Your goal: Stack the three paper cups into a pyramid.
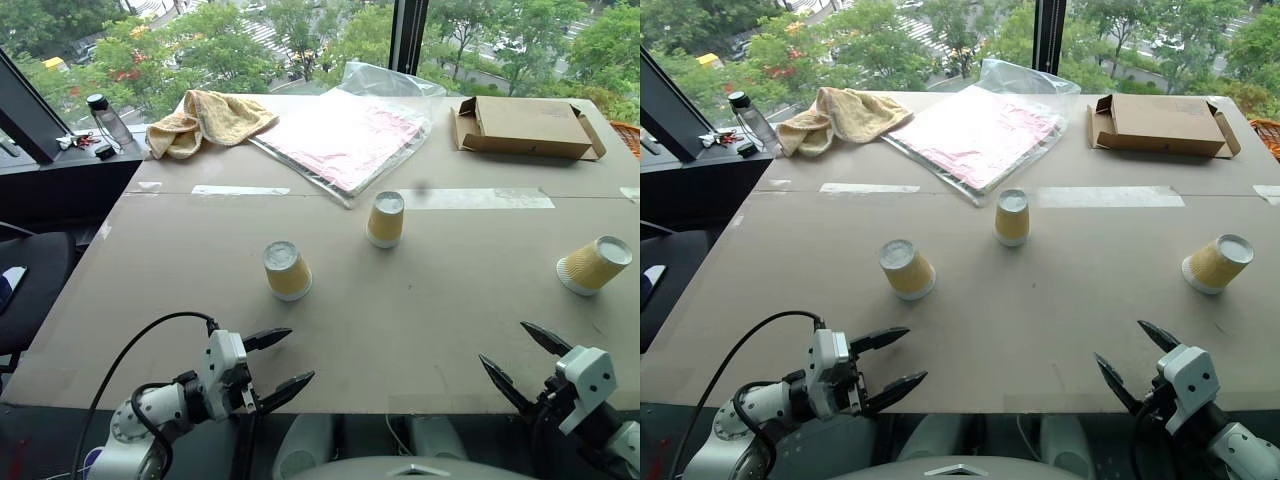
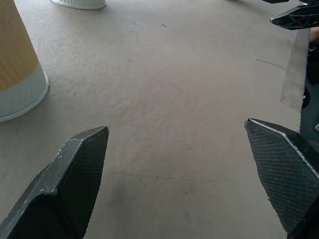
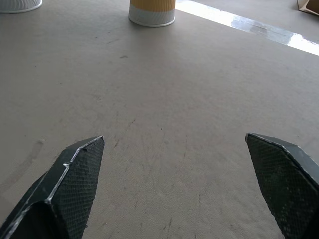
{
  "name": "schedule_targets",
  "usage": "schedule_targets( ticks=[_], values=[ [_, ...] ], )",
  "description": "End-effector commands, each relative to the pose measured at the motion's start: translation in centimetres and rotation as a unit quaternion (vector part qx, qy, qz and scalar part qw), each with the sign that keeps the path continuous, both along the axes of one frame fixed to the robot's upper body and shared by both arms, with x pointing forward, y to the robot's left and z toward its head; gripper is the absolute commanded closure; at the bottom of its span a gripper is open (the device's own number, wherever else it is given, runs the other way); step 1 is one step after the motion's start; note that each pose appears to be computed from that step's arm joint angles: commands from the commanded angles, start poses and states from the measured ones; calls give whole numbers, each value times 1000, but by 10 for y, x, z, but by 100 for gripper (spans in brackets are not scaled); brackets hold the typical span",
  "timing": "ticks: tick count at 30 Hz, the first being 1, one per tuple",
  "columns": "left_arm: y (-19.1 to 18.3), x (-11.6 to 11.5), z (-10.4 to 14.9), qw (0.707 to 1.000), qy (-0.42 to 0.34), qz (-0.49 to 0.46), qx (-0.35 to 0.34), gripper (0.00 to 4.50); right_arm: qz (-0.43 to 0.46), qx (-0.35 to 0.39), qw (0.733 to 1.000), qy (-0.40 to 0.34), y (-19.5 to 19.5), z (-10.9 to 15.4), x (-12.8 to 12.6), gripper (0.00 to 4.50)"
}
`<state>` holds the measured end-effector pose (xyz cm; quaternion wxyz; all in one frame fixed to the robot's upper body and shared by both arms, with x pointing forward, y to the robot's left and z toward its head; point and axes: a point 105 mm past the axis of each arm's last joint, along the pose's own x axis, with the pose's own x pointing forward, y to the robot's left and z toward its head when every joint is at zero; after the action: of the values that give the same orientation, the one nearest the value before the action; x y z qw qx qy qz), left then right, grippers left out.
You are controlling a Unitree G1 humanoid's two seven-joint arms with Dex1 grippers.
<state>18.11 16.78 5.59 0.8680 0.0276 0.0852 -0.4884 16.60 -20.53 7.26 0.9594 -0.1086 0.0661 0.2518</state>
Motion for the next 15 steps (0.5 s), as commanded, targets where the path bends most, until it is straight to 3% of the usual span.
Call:
schedule_targets(
  ticks=[1, 8, 15],
  values=[
    [5, 9, 14, 999, -20, 18, -18, 0, 13, 6, 999, -34, 4, 17, 7, 2],
    [38, 36, 38, 990, -28, 118, -75, 0, 156, 51, 983, -87, 54, 57, 19, 2],
    [46, 51, 48, 991, -53, 114, -41, 0, 278, 61, 955, -83, 85, 75, 13, 2]
  ],
)
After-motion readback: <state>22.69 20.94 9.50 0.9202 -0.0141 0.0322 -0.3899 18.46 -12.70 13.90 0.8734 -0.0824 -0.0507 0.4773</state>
